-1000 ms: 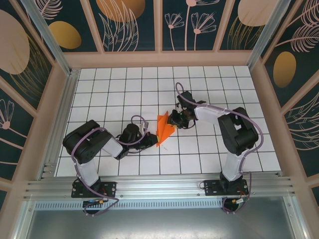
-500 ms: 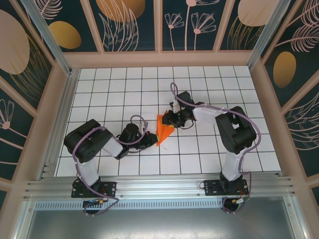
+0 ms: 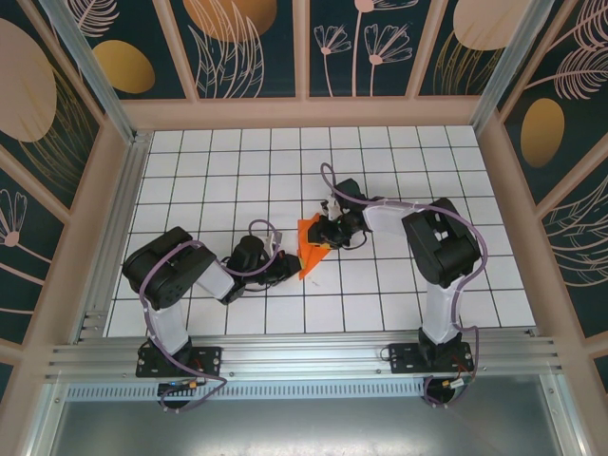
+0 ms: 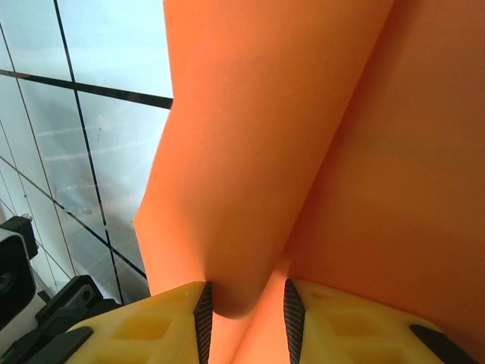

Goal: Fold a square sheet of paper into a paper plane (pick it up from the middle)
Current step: Fourth fold the wing at the center of the table.

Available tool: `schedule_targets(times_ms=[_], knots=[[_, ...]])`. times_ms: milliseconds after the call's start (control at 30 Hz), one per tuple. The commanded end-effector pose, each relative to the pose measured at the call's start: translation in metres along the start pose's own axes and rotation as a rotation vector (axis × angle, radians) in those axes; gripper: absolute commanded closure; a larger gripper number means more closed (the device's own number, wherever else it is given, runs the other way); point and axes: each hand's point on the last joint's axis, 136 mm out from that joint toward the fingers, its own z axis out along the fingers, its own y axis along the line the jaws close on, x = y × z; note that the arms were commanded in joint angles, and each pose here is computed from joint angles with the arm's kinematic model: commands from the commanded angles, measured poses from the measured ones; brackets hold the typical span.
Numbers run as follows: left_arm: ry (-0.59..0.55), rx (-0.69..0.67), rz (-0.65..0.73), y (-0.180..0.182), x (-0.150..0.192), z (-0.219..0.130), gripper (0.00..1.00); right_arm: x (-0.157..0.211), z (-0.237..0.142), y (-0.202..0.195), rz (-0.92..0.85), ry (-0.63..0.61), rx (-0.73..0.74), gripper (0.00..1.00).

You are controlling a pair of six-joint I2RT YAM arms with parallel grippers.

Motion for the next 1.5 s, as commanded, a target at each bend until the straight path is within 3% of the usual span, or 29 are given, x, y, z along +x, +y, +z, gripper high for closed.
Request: schedule_targets(times_ms=[0, 200, 433, 600, 1167, 1300, 1467], knots=[[0.017, -0.057, -0.023, 0.016, 0.006, -0.001, 0.83, 0.001, 0.008, -0.012, 0.001, 0.010, 0.060, 0.67], [-0.038, 0.029, 0.017, -0.022, -0.012, -0.012, 0.66, 0.002, 0.014, -0.036, 0.076, 0.014, 0.167, 0.67], [-0.137, -0.058, 0.020, -0.021, -0.033, -0.024, 0.64, 0.003, 0.017, -0.046, 0.126, 0.010, 0.201, 0.65], [-0.147, -0.131, 0.016, -0.012, -0.039, -0.020, 0.61, 0.004, 0.018, -0.050, 0.152, 0.009, 0.221, 0.65], [-0.042, -0.090, -0.033, -0.011, -0.039, 0.016, 0.59, 0.005, 0.018, -0.052, 0.185, 0.004, 0.211, 0.65], [-0.012, -0.072, -0.032, -0.015, -0.037, 0.019, 0.62, 0.005, 0.018, -0.053, 0.197, 0.005, 0.215, 0.66], [0.031, -0.078, -0.031, -0.014, -0.031, 0.023, 0.72, 0.007, 0.019, -0.054, 0.211, 0.012, 0.219, 0.67]])
